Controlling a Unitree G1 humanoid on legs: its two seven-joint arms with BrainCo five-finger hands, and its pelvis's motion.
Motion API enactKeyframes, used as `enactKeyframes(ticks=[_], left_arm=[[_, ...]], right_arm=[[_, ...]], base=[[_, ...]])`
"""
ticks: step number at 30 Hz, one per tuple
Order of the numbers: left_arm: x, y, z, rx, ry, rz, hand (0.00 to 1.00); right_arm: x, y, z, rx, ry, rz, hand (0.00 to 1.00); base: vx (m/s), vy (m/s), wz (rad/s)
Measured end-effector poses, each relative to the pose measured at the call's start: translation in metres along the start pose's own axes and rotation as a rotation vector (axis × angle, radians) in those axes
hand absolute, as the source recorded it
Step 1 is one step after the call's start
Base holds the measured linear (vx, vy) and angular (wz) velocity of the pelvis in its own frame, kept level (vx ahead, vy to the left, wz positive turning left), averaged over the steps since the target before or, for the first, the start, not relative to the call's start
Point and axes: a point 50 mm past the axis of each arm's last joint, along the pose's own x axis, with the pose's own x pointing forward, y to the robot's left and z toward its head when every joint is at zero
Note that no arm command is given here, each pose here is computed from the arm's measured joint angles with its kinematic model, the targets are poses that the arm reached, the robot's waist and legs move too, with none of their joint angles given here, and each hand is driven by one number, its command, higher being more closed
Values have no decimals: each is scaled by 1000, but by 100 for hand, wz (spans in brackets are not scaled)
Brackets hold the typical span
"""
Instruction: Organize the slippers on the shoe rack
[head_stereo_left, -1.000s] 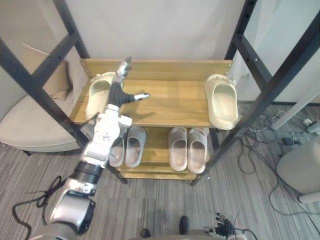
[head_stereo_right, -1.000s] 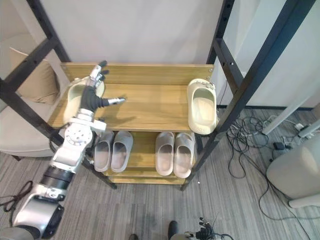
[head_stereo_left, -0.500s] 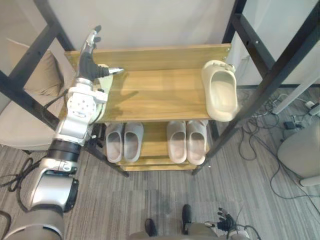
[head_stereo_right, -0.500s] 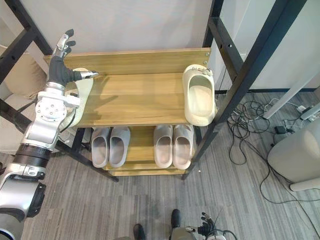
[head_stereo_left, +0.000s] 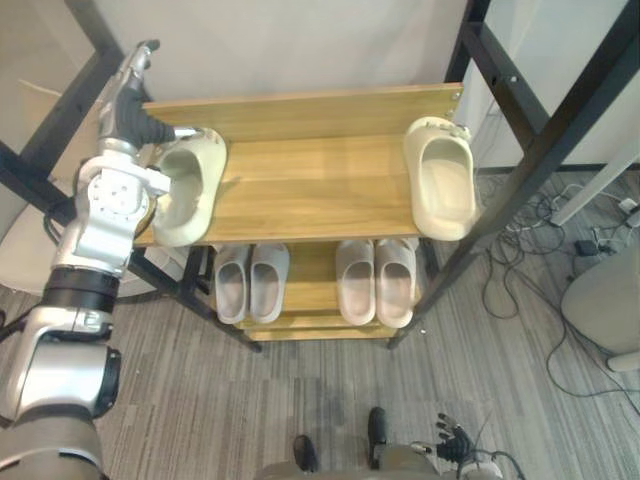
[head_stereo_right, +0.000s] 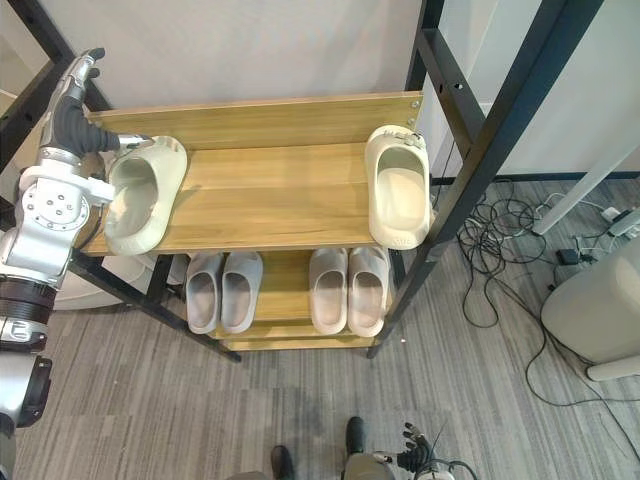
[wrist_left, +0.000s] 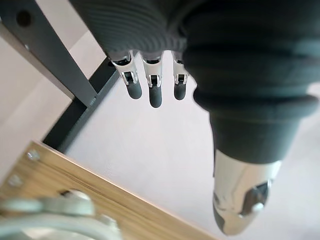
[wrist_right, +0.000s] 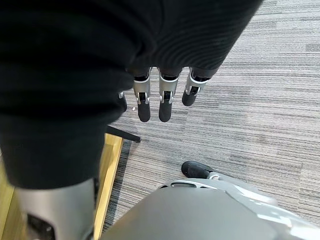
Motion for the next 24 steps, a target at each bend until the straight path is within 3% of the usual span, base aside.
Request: enactKeyframes(ticks=[16, 24], left_arm=[[-4, -6, -12, 382, -8, -103, 0], [-5, -10, -14, 459, -4, -129, 0]], right_arm=[[0, 0, -1, 19, 0, -1, 0], [0, 0, 0, 35, -7, -1, 0]], base=[[-1, -2, 1], [-1, -3, -3]])
